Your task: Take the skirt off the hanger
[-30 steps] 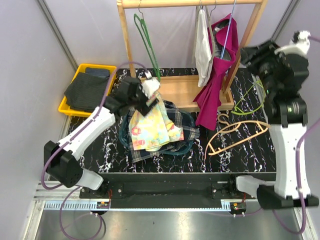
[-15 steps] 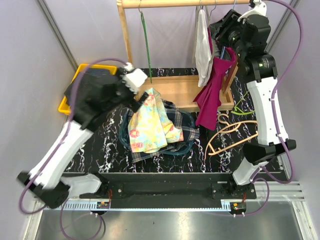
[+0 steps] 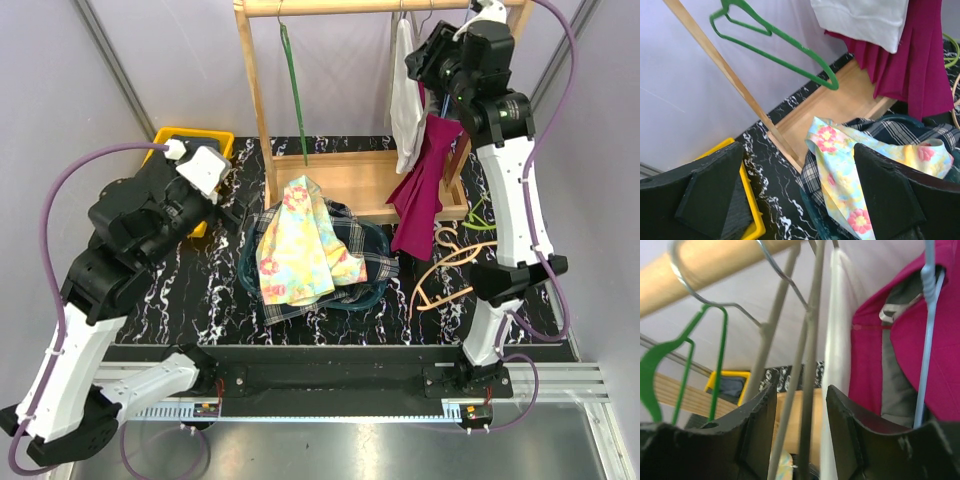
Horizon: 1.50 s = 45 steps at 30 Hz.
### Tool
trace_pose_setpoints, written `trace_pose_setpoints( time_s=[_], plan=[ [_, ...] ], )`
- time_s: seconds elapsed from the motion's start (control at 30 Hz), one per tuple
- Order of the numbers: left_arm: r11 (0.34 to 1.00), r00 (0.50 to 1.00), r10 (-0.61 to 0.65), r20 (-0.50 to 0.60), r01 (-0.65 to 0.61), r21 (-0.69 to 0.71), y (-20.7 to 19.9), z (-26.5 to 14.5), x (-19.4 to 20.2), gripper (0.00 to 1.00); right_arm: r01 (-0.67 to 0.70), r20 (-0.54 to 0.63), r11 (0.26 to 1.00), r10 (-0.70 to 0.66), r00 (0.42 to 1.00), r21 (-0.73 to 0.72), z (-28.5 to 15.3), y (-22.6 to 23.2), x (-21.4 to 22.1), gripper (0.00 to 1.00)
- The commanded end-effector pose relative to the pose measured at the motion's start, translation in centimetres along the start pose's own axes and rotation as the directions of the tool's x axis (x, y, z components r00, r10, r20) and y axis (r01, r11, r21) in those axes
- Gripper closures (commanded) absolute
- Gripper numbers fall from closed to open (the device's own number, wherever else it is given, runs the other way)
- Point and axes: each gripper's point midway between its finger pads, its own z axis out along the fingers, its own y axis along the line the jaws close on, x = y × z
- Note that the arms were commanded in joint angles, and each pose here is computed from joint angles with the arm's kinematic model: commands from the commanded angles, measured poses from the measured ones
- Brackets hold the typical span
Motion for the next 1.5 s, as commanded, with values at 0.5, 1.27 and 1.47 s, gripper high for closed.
trace_pose_setpoints(
  time_s=[0.5,1.27,1.47],
  plan=[
    [0.998,0.995,-0.061,0.079,0.06,0.026,-0.2,-1.2,-2.7,0.01,0.166,0.089,0.981,-0.175,0.981,0.097,-1.1,-0.1,-2.3,1.0],
    [0.993,0.989,-0.105,0.105,0.098,0.07,-0.7,-1.6,-4.0,0.01,0.196,0.117,0.979,-0.19,0.975,-0.048,-11.4,2.0,-2.1,1.0],
    [0.989,0.986,-0.114,0.123,0.1,0.11,-1.3,-1.5,-4.8,0.01,0.161,-0.165,0.985,-0.169,0.972,-0.062,-18.1,-2.3,8.6,1.0]
  ],
)
